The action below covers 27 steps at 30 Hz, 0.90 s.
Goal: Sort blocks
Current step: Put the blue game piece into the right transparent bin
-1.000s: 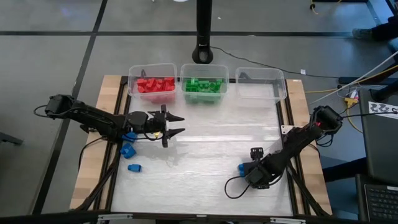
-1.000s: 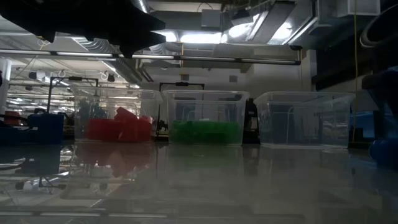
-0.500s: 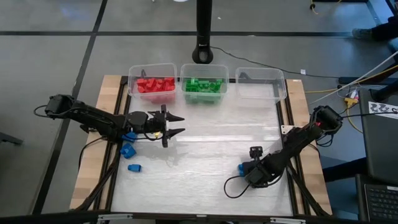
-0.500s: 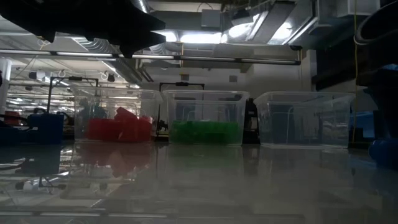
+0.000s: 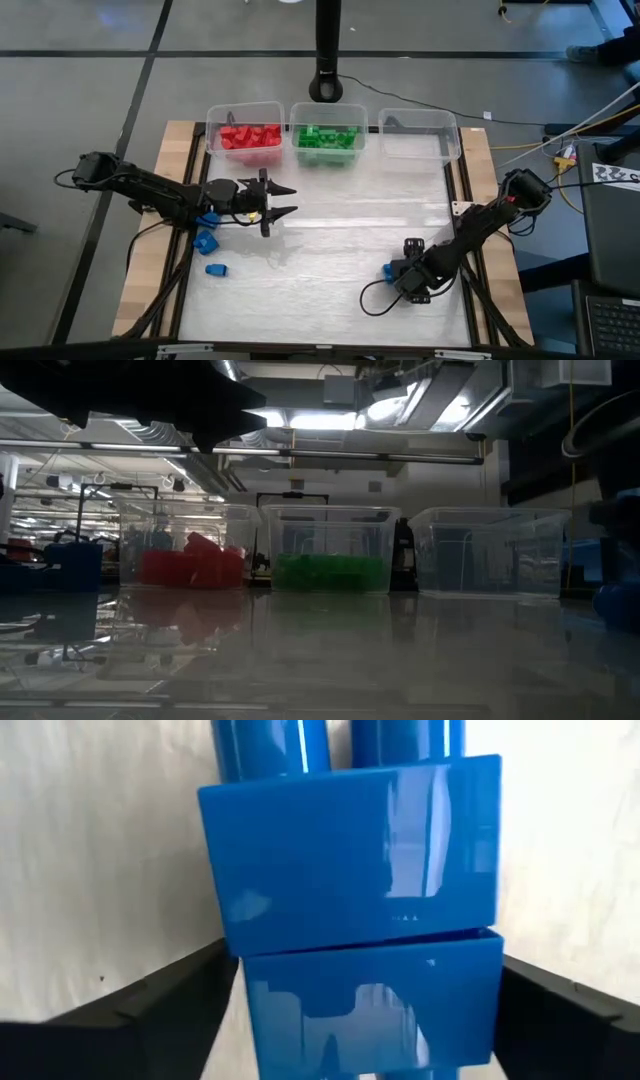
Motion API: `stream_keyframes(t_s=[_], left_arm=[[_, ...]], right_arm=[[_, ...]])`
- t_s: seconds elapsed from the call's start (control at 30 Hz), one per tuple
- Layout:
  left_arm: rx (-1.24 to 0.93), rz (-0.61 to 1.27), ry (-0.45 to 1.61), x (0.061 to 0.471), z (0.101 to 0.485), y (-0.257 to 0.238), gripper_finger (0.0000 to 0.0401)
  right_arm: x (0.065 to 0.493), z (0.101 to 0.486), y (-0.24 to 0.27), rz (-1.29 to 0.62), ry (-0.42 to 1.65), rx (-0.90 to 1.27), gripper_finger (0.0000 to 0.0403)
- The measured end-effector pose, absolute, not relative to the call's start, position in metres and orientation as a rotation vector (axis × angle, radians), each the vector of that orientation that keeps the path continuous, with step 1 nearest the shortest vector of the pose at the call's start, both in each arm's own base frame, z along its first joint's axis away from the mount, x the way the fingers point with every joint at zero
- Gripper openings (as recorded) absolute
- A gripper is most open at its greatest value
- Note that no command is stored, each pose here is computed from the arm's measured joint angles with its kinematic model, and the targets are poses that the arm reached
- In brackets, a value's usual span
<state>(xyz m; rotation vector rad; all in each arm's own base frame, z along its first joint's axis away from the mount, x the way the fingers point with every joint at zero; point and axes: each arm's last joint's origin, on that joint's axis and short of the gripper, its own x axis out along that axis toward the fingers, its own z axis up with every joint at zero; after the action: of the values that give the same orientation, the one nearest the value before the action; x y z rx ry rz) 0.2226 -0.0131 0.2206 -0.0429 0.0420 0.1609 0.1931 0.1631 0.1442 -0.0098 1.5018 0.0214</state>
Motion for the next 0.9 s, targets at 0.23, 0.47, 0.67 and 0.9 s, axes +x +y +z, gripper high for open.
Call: stream_keyframes(t_s=[0.23,0.47,0.67,0.9], left_arm=[[-0.043,0.161,0.041,0.223,0.221,-0.013,0.0212],[-0.044,0.161,0.041,0.223,0.221,-0.013,0.0212],[-0.044,0.161,0.041,0.223,0.221,-0.013,0.0212],[-0.044,0.161,0.041,0.223,0.221,-0.013,0.0212]], right_arm=[[0.193,0.144,0.164,0.033,1.504,-0.013,0.0294],[0.193,0.145,0.164,0.038,1.511,-0.012,0.0293],[0.194,0.156,0.165,0.011,1.555,-0.053,0.0310],[0.195,0.170,0.165,-0.008,1.591,-0.107,0.0294]])
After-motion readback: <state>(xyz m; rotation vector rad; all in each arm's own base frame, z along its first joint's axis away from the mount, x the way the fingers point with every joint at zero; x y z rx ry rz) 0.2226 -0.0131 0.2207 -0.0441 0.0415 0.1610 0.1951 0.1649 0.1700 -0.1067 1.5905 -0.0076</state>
